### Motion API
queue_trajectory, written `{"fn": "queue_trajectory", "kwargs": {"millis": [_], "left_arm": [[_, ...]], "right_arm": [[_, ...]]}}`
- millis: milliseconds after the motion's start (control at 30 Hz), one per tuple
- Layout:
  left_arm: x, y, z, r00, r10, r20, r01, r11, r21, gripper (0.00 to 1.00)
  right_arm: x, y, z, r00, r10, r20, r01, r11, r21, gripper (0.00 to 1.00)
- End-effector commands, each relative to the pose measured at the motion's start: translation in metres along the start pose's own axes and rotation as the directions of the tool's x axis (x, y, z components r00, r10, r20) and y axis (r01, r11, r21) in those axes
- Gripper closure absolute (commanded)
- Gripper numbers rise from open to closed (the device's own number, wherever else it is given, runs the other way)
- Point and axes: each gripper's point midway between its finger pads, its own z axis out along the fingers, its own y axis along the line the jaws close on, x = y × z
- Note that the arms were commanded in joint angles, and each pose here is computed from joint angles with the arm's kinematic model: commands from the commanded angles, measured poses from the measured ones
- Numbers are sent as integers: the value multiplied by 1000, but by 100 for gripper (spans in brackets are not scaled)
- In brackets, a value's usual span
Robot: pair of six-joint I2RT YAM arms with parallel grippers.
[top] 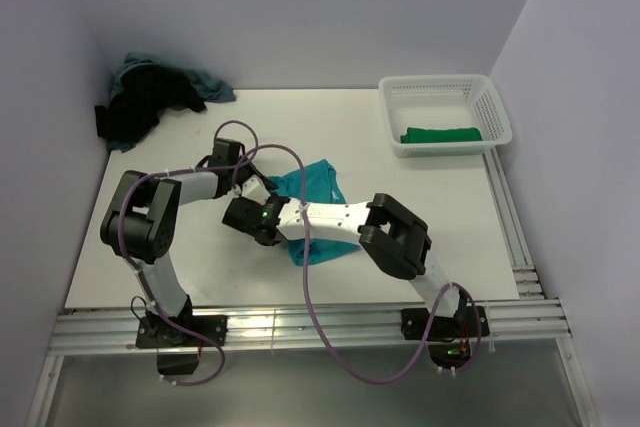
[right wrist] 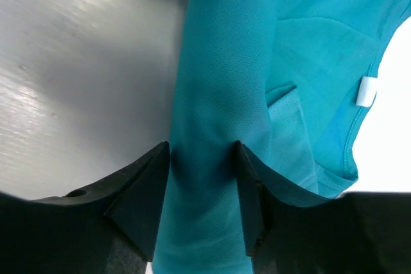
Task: Roll the t-shirts
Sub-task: Roll the tshirt
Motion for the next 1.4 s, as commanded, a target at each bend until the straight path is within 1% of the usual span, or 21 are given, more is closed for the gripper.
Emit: {"fn": "queue_trajectory", "kwargs": {"millis": [0, 33, 167, 233, 267, 467, 500, 567, 633, 667, 733, 767, 833, 900, 933, 1067, 1167, 1200, 1267, 1300, 1367], "left_arm": [[13, 16, -4, 1000, -8, -28, 6, 998, -57, 100], [13, 16, -4, 1000, -9, -29, 7, 998, -58, 100], [14, 17, -5, 1000, -9, -28, 7, 998, -60, 100], [14, 17, -5, 1000, -9, -28, 7, 998, -60, 100], [14, 16, -5, 1000, -9, -29, 7, 998, -58, 100], [14, 16, -6, 1000, -13, -27, 12, 998, -54, 100], [13, 13, -6, 1000, -13, -22, 12, 999, -45, 100], [14, 13, -7, 1000, -15, -23, 14, 999, -41, 98], [13, 12, -6, 1000, -18, -20, 17, 999, -36, 96], [13, 12, -7, 1000, -20, -19, 19, 999, -35, 93], [9, 6, -8, 1000, -15, -1, 15, 1000, -8, 91], [9, 5, -8, 1000, -15, -1, 15, 1000, -3, 86], [9, 2, -10, 1000, -17, 3, 17, 1000, 15, 80], [6, -5, -14, 1000, -13, 20, 12, 999, 46, 66], [6, -6, -15, 1000, -9, 22, 8, 998, 57, 61], [-4, -19, -25, 998, 11, 63, -19, 993, 114, 40], [-10, -29, -35, 996, 21, 85, -36, 984, 175, 32], [-12, -29, -37, 996, 22, 91, -39, 981, 189, 31], [-10, -34, -42, 995, 33, 89, -52, 974, 220, 30], [-7, -34, -43, 995, 39, 91, -59, 969, 238, 29], [-2, -35, -45, 996, 51, 77, -70, 962, 265, 29]], "right_arm": [[5, -5, 6, 1000, 23, -11, -23, 1000, 17, 50], [6, -4, 6, 1000, 24, -14, -24, 1000, 11, 52], [8, -6, 12, 998, 50, -37, -49, 999, 4, 86], [8, -9, 15, 997, 67, -43, -67, 998, -2, 91], [11, -8, 16, 996, 76, -54, -77, 997, -15, 100], [6, -8, 5, 965, 254, -63, -262, 941, -216, 100], [-9, -6, -9, 949, 312, -47, -310, 899, -309, 100], [6, -10, -5, 919, 380, -110, -393, 848, -355, 100], [-8, -19, -11, 862, 486, -145, -492, 731, -473, 100], [14, -18, -5, 829, 515, -219, -551, 682, -480, 100], [-4, -23, -16, 759, 599, -254, -612, 523, -593, 100], [13, -21, -10, 741, 601, -299, -637, 491, -594, 100], [3, -20, -13, 699, 624, -348, -652, 359, -668, 100], [4, -17, -10, 677, 635, -372, -651, 280, -706, 100], [5, -16, -16, 649, 625, -434, -669, 196, -717, 100], [17, -13, -16, 580, 616, -533, -690, 24, -724, 100], [27, -11, -10, 525, 599, -605, -708, -87, -701, 100], [19, -14, -14, 529, 613, -587, -669, -125, -733, 100], [33, -10, -7, 461, 588, -664, -715, -197, -671, 100], [26, -15, -13, 476, 596, -646, -668, -233, -707, 100], [37, -12, -5, 411, 572, -710, -707, -292, -645, 100]]}}
